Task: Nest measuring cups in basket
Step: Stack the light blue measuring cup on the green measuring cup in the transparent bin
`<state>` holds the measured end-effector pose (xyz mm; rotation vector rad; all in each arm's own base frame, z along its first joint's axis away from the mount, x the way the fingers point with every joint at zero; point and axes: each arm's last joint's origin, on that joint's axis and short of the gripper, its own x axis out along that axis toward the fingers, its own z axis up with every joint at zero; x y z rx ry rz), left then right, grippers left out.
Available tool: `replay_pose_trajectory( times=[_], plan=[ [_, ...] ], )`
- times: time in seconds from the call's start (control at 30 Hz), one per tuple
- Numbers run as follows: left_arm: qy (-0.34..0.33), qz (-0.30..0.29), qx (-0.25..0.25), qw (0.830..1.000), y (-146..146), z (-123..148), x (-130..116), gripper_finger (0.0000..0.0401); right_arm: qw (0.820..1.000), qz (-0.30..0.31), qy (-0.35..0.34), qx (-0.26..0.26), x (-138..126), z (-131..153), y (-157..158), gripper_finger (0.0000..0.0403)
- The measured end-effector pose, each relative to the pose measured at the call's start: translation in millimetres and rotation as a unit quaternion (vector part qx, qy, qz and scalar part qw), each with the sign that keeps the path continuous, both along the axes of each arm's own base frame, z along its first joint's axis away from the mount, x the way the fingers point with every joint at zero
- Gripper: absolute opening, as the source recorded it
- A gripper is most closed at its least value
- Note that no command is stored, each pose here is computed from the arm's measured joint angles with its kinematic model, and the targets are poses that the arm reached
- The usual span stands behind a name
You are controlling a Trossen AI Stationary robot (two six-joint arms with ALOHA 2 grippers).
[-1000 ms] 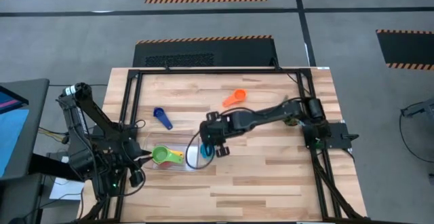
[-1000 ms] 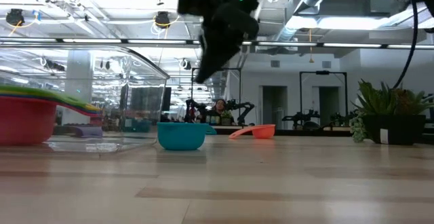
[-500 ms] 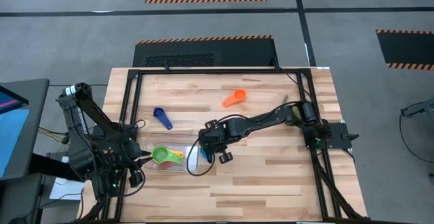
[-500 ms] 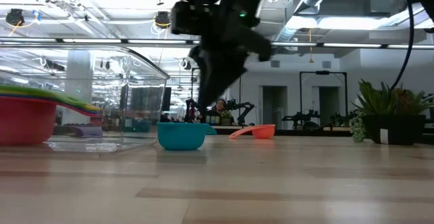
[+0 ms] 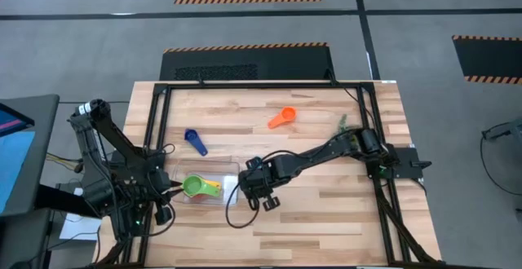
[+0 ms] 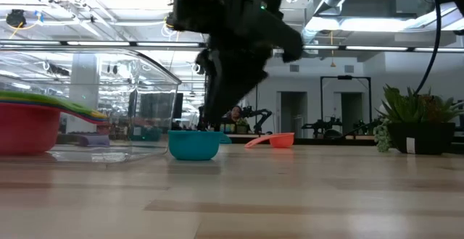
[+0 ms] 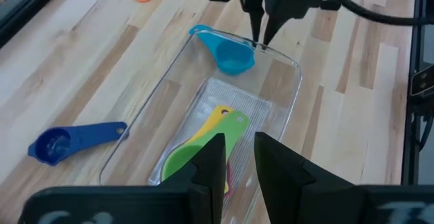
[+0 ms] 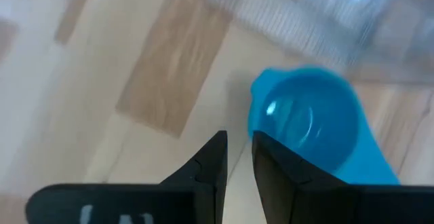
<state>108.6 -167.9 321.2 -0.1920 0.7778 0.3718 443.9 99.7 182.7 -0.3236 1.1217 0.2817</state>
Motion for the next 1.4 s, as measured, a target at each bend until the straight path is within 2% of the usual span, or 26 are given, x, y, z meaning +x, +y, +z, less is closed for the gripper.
replay_pose_trajectory(
  times=[0.1, 0.2, 0.3, 1.4],
  plan=[
    [0.000, 0.000, 0.000, 1.000, 0.0, 0.0, 0.0, 0.0068, 1.000, -0.012, -0.011, -0.002, 3.0, -1.4, 2.2, 0.0092],
    [0.001, 0.000, 0.000, 1.000, 0.0, 0.0, 0.0, 0.0068, 0.999, -0.023, -0.004, -0.026, 2.0, -6.9, 1.2, 0.0092],
    [0.002, 0.000, -0.001, 1.000, -0.1, -0.1, -0.1, 0.0068, 0.999, -0.025, -0.027, -0.022, 5.6, -2.6, 1.0, 0.0092],
    [0.002, 0.000, -0.001, 1.000, -0.1, -0.1, -0.1, 0.0068, 1.000, -0.014, -0.025, 0.004, 7.8, -3.1, -3.5, 0.0092]
  ],
)
